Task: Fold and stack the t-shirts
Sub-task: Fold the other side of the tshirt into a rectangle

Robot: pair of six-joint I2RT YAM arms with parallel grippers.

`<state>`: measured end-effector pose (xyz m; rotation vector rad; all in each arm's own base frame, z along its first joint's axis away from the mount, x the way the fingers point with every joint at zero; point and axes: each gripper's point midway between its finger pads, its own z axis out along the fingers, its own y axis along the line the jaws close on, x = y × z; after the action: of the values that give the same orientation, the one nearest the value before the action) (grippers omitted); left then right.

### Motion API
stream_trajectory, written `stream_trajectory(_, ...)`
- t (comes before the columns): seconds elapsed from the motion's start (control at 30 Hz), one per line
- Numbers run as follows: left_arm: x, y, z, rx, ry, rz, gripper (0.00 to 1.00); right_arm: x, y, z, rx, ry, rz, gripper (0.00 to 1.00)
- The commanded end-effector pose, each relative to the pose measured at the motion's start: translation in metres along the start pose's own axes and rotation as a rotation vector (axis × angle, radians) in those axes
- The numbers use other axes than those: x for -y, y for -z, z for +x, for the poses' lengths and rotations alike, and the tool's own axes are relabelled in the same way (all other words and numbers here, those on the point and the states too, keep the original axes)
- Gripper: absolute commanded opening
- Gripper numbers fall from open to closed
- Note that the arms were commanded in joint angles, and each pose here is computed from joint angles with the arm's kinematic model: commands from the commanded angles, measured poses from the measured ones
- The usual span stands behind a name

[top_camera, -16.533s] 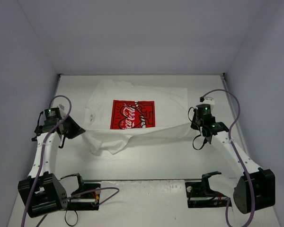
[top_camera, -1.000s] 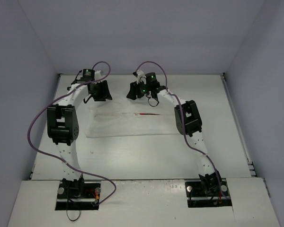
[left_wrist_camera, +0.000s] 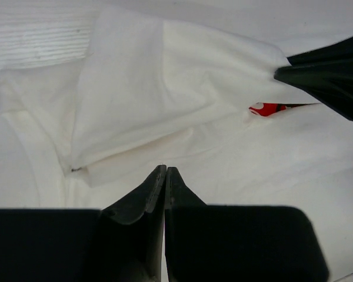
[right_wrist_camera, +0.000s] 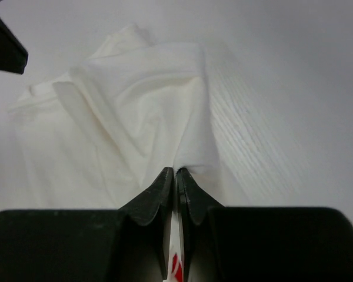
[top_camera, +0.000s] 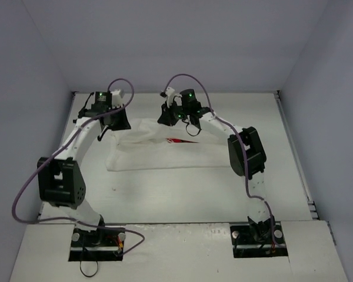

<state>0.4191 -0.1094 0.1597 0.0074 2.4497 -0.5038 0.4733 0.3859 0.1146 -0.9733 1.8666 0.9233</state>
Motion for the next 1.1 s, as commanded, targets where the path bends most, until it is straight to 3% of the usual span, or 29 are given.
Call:
stream_trajectory(0.0,-0.001,0.04,-0.002,0.11,0.01,-0.077,0.0,-0.049,0.025,-0.029,0.058,0.152,-0.079,0.05)
stream_trajectory(0.07,-0.007,0.051,0.014,0.118,0.035,-0.11,0.04,-0.068,0.027,-0.004,0.007,0.142,-0.131,0.05)
stream_trajectory(0.2,-0.01,0.065,0.03,0.135,0.046,-0.127,0.32,-0.113,0.029,0.046,-0.107,0.173,-0.207,0.08)
stream_trajectory(0.3,-0.012,0.062,0.043,0.11,0.062,-0.124,0.39,-0.131,0.032,0.09,-0.202,0.152,-0.205,0.14)
stream_trajectory(0.47,-0.014,0.054,0.044,0.101,0.022,-0.115,0.4,-0.128,0.052,0.137,-0.312,0.117,-0.101,0.26)
stream_trajectory(0.6,-0.004,0.046,0.02,0.129,-0.062,-0.059,0.4,-0.109,0.073,0.107,-0.263,0.182,0.043,0.41)
stream_trajectory(0.8,0.027,0.01,-0.009,0.07,-0.159,0.126,0.4,-0.078,0.097,0.037,-0.117,0.172,0.157,0.61)
stream_trajectory(0.9,0.048,-0.011,0.0,0.006,-0.201,0.192,0.41,-0.057,0.107,0.021,-0.082,0.14,0.219,0.65)
stream_trajectory(1.07,0.053,-0.037,0.005,-0.045,-0.203,0.175,0.41,-0.014,0.118,0.03,-0.089,0.029,0.326,0.63)
